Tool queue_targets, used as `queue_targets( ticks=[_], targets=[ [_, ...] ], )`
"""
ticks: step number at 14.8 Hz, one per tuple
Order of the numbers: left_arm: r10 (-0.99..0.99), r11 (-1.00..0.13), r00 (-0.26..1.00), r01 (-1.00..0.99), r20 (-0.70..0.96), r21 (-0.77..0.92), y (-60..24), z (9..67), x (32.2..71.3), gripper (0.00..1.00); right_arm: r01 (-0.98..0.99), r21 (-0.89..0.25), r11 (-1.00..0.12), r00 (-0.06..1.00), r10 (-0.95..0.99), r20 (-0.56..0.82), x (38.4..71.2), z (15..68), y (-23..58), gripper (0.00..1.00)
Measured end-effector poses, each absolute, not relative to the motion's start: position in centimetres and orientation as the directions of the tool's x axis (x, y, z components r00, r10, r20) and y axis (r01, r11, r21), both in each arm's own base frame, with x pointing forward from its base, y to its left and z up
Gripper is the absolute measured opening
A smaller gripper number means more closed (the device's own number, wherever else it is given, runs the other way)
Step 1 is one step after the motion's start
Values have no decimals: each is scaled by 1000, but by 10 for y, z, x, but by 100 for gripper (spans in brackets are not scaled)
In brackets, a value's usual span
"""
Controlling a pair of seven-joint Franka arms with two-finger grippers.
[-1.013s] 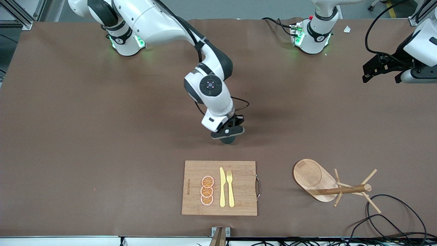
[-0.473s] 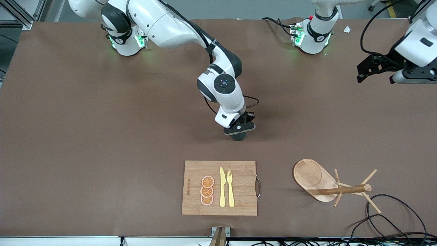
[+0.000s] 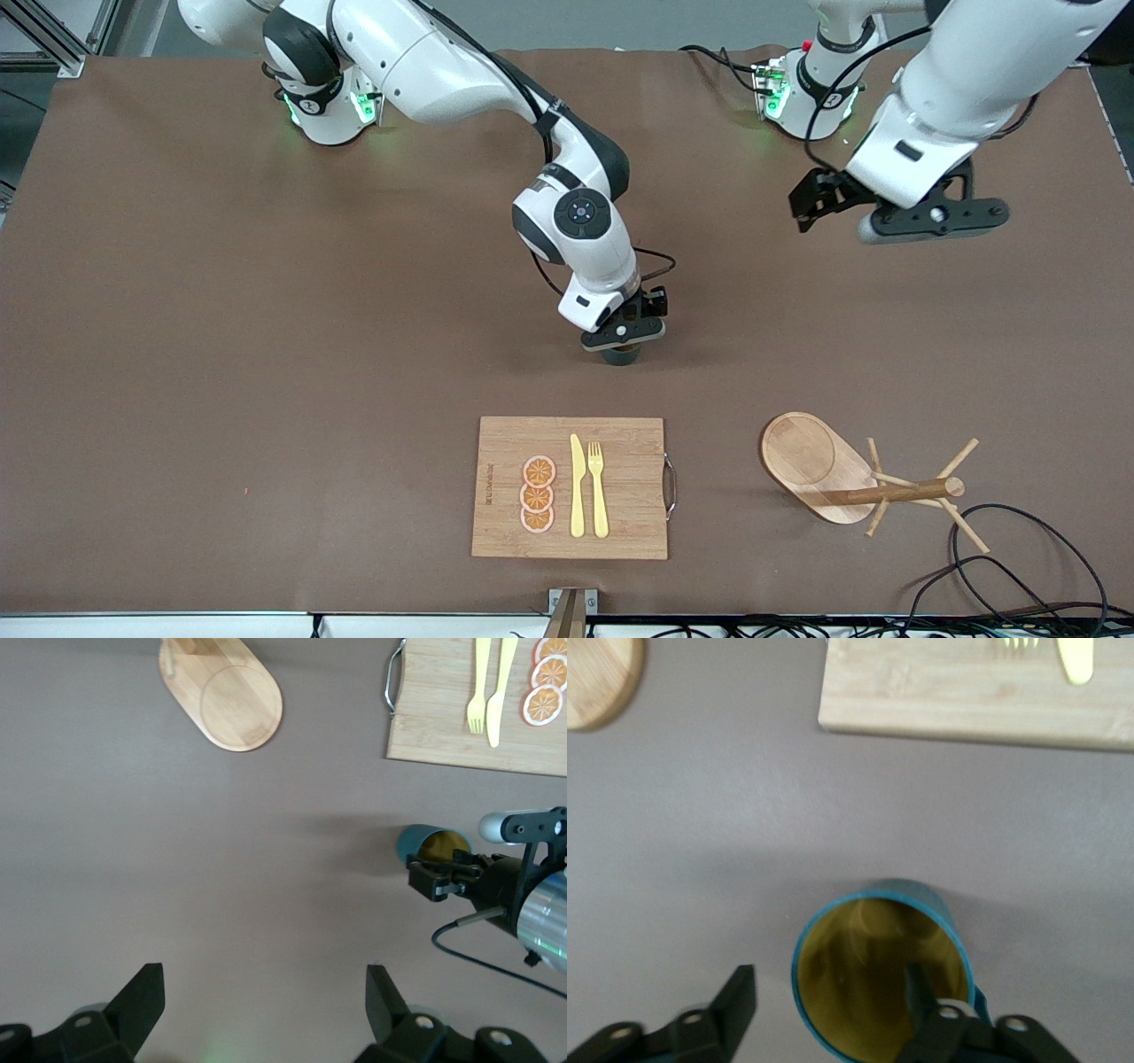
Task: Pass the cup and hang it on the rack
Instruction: 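Carry the mug to mid-table with the right gripper and release it, then grasp the mug handle with the left gripper while the right gripper withdraws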
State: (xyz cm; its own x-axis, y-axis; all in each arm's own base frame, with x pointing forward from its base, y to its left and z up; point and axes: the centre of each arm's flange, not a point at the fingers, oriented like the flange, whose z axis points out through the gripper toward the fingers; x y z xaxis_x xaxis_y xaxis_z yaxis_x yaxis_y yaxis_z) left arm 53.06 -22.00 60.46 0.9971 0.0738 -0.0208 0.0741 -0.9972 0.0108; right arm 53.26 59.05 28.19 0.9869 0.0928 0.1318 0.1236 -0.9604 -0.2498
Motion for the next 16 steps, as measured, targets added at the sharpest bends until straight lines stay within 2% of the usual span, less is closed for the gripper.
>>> queue_targets(
  ticks=[2,5,8,11,13,16],
  targets=[
    [95,-995,995,95,-13,28,-219,599,542,100,107,-262,-959,985,66,160,548,302,581,100],
    [145,-989,989,145,-4,42,-233,595,545,100,21,-232,-973,983,-21,180,599,349,521,100],
    [183,-982,983,184,-14,35,-265,579,541,100,-33,-165,-986,982,-63,176,663,396,413,100],
    [235,-970,972,236,-15,53,-300,557,543,100,-38,-92,-995,993,-48,111,708,415,288,100],
    [280,-959,960,279,14,50,-323,540,545,100,-93,-76,-993,992,-100,83,726,421,211,100],
    [356,-935,932,354,65,36,-374,513,539,100,-136,-64,-989,988,-140,61,730,429,127,100]
  ],
)
